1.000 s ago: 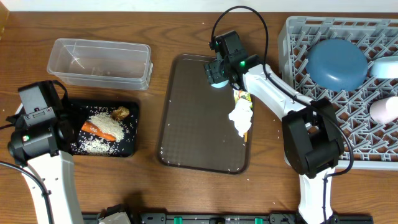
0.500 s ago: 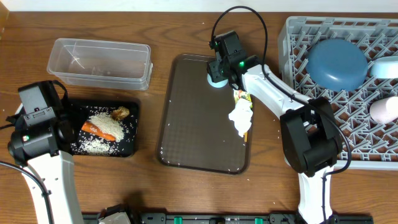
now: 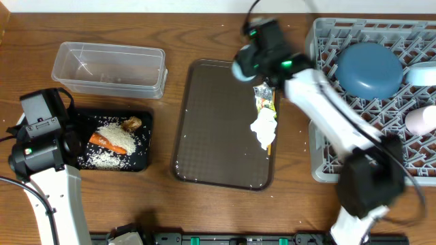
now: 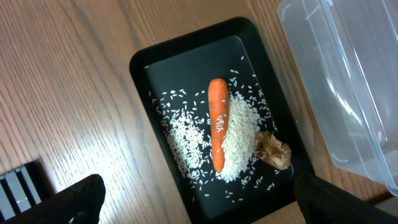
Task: Sort waste into correct bins and load items into the dishwasher rack
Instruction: 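Lift the light-blue cup and place it in the dish rack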
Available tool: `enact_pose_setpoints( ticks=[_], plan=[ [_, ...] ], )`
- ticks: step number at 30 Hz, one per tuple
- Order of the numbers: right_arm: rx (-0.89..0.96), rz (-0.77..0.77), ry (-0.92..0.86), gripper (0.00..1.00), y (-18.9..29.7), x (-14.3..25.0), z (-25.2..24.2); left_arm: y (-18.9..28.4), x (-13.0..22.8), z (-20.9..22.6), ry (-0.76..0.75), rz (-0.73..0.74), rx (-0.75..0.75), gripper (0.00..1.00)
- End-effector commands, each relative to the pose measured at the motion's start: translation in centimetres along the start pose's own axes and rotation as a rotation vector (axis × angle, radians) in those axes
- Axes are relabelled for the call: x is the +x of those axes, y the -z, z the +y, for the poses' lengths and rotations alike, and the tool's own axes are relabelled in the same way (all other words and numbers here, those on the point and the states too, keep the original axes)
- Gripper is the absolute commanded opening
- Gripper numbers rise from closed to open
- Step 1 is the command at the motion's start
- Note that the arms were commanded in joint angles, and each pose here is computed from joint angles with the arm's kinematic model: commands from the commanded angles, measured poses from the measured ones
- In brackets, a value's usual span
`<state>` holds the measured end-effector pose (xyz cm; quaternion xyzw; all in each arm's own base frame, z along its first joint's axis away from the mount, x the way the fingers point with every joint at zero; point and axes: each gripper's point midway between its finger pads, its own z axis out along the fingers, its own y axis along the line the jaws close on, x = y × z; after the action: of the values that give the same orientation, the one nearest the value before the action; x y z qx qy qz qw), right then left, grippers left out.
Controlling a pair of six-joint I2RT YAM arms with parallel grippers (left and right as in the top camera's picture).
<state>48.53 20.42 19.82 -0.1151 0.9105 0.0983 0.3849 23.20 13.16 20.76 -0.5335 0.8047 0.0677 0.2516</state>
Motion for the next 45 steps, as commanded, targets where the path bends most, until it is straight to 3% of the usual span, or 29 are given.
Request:
enact_pose_setpoints(
  ticks=[1,8,12,18,30,45],
  plan=[
    [0.108,-0.114,-0.096,0.41,6.4,-3.6,-5.9,0.5,-0.5,-0.2,0.017,-0.012,0.011,0.98],
    [0.365,-0.208,-0.321,0.43,18.5,-3.3,-19.2,0.5,-0.5,-0.2,0.017,-0.012,0.011,0.98],
    [0.533,-0.216,-0.462,0.43,23.6,-0.4,-26.7,0.5,-0.5,-0.2,0.018,-0.012,0.011,0.98],
    [0.727,-0.160,-0.664,0.44,27.3,5.6,-35.7,0.5,-0.5,-0.2,0.017,-0.012,0.010,0.98],
    [0.836,-0.029,-0.857,0.47,25.2,14.0,-45.5,0.5,-0.5,-0.2,0.017,-0.012,0.011,0.98],
    [0.869,0.074,-0.858,0.49,21.6,18.0,-49.0,0.5,-0.5,-0.2,0.017,-0.012,0.011,0.98]
  ],
)
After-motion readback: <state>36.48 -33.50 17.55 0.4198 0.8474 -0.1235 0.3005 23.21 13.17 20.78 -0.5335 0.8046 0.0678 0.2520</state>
